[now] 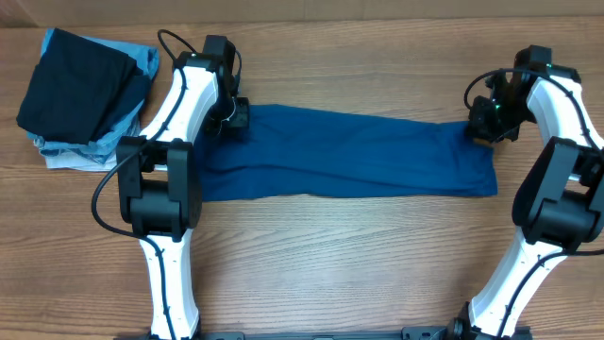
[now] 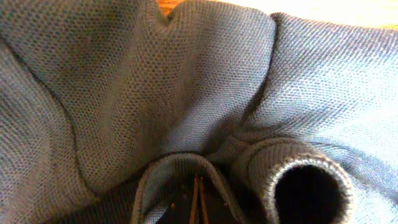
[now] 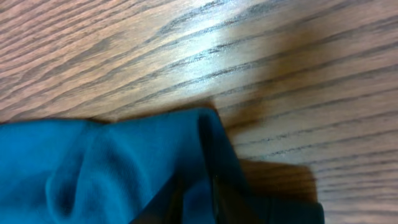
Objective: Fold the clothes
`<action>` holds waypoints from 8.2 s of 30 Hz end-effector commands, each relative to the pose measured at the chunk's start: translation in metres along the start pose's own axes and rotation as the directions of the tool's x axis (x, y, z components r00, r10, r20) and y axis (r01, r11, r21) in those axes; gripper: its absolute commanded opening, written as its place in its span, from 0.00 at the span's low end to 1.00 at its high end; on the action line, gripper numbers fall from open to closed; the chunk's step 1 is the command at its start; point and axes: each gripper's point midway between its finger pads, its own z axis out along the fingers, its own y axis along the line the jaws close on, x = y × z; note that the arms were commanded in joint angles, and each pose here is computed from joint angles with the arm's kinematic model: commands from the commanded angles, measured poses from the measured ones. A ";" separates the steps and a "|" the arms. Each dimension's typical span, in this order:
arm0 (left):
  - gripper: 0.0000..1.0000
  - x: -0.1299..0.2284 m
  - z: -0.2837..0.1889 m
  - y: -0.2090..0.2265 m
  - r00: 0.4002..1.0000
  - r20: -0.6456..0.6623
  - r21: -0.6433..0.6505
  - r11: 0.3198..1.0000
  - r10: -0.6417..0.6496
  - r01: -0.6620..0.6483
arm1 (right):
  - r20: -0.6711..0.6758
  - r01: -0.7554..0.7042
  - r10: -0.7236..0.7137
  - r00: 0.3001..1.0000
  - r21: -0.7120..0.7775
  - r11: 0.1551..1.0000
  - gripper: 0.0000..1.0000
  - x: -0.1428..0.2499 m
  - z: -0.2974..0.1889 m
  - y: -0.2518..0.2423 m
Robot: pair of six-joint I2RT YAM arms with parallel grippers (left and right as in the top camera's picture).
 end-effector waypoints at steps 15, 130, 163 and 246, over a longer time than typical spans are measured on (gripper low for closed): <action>0.04 0.019 0.019 0.010 0.997 -0.076 -0.037 0.999 0.004 -0.007 | 0.115 -0.141 0.130 0.985 0.097 0.985 0.04 -0.013 -0.029 -0.081; 0.42 -0.022 -0.067 -0.051 0.986 0.073 0.091 0.983 0.151 -0.157 | -0.060 -0.122 0.125 0.990 0.044 0.991 0.35 0.030 -0.037 0.008; 0.04 0.087 -0.019 -0.032 0.939 -0.339 0.025 0.998 0.058 -0.053 | -0.161 -0.124 0.139 0.977 0.100 0.987 0.34 0.057 -0.039 0.005; 0.27 -0.027 -0.066 -0.009 0.997 0.079 -0.002 1.000 0.003 -0.002 | 0.291 0.266 -0.269 0.918 0.053 0.963 0.16 -0.051 -0.018 0.096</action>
